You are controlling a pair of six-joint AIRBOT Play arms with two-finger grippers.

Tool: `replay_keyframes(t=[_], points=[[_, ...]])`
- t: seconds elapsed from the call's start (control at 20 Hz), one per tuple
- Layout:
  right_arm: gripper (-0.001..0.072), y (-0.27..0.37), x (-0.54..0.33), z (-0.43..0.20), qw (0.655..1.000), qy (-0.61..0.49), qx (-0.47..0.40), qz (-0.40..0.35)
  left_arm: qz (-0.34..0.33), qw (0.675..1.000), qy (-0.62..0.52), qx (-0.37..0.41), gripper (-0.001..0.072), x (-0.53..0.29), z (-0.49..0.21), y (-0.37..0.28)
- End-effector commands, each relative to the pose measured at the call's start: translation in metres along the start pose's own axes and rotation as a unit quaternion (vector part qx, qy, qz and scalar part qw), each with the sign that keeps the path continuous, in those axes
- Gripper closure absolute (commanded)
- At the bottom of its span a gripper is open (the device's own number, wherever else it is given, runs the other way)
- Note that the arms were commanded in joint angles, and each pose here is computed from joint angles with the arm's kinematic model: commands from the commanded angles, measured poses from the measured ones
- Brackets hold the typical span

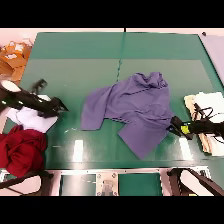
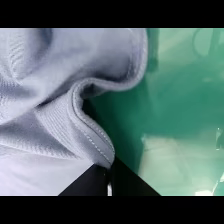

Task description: Fold the shirts.

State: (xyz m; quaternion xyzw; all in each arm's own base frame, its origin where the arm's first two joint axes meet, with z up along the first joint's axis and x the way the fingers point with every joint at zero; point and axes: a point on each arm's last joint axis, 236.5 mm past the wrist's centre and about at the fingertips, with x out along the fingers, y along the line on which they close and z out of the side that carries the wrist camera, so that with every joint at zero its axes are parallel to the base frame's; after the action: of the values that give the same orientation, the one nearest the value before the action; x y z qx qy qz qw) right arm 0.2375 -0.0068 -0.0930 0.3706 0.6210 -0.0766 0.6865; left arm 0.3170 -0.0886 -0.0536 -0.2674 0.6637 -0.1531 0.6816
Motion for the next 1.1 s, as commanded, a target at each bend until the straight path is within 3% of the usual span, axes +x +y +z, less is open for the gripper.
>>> replay_keyframes(t=[0.0,0.3,0.5,0.6,0.7,0.75,0.8,0.85,1.05], points=[[0.0694,-0.004,-0.006,0.005,1.0,-0.005,0.008,0.006,-0.007,1.0,0.012,0.013,0.0112,0.05,-0.028,-0.013],[0.0694,0.004,-0.007,0.008,1.0,-0.012,0.005,0.023,-0.019,0.995,0.072,0.062,0.0112,0.091,-0.083,-0.04],[0.0694,0.011,-0.007,0.009,0.999,-0.013,0.0,0.037,-0.048,0.996,0.051,0.054,0.0116,0.095,-0.075,-0.053],[0.0695,0.013,-0.007,0.008,0.999,-0.012,0.002,0.043,-0.077,0.994,0.051,0.058,0.0278,0.099,-0.074,-0.064],[0.0695,0.013,-0.007,0.008,0.999,-0.012,0.002,0.043,-0.077,0.994,0.049,0.058,0.0294,0.101,-0.072,-0.063],[0.0695,0.013,-0.007,0.008,0.999,-0.012,0.002,0.043,-0.077,0.994,0.043,0.065,0.0429,0.1,-0.069,-0.063],[0.0695,0.014,-0.007,0.008,0.999,-0.012,0.002,0.043,-0.072,0.994,0.036,0.073,0.0644,0.1,-0.064,-0.062],[0.0694,0.014,-0.007,0.008,0.999,-0.012,0.002,0.043,-0.073,0.993,0.03,0.088,0.0687,0.098,-0.06,-0.064],[0.0696,0.028,-0.02,0.013,0.998,-0.01,-0.006,0.06,-0.043,0.987,0.001,0.155,0.0689,0.068,-0.032,-0.08]])
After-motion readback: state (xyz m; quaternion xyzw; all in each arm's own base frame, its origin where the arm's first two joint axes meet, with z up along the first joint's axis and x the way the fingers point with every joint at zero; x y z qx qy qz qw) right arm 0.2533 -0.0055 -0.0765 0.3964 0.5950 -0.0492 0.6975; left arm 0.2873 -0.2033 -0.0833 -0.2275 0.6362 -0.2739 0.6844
